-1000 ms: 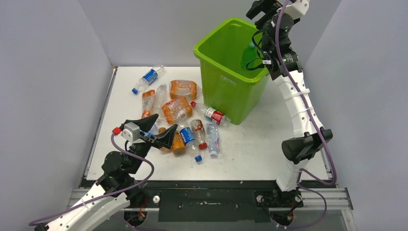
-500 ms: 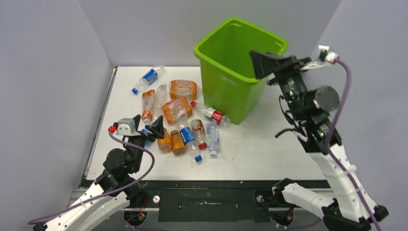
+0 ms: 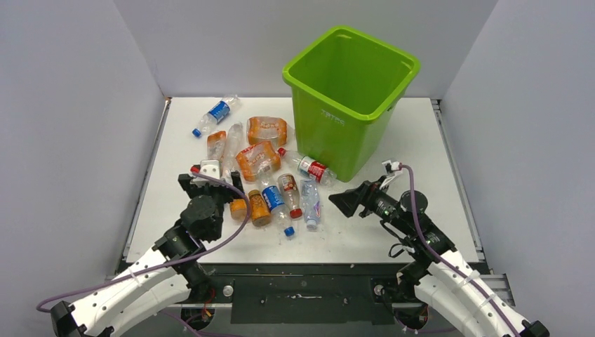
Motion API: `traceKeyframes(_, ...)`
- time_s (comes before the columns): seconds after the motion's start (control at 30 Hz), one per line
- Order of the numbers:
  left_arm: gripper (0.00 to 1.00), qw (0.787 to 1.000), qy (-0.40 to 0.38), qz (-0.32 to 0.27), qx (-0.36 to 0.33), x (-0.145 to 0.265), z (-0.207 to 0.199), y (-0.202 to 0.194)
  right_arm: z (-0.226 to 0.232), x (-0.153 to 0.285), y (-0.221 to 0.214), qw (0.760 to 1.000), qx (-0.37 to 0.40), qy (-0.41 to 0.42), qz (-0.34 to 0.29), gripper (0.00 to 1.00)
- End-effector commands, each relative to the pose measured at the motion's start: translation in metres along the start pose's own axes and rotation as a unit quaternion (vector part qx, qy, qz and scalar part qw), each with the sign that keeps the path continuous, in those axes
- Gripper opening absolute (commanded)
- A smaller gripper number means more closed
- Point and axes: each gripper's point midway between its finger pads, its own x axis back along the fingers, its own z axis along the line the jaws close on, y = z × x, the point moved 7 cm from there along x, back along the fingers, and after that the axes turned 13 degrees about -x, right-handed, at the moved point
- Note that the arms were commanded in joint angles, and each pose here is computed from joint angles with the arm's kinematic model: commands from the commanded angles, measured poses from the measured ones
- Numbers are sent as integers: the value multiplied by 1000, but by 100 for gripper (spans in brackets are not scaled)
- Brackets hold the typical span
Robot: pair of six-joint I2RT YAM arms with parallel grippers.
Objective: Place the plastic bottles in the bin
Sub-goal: Pick up the plastic bottle at the center of the board.
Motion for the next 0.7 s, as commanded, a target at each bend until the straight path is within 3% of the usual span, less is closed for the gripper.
traceKeyframes(0.0,96,998,-40,26,-33,-4,-13,5,3,6,-15,999,2,45,19,90)
traceKeyframes(0.27,96,977,-147,133,-82,-18,-63,-17,-41,-4,-53,997,-17,-42,58,91)
traceKeyframes(0.53,96,974,-177,136,-34,-18,-72,-14,-50,-32,-95,987,27,-128,95,93)
traceKeyframes(0.67,96,976,-178,120,-21,-15,-68,-8,-57,-48,-96,978,56,-193,62,93)
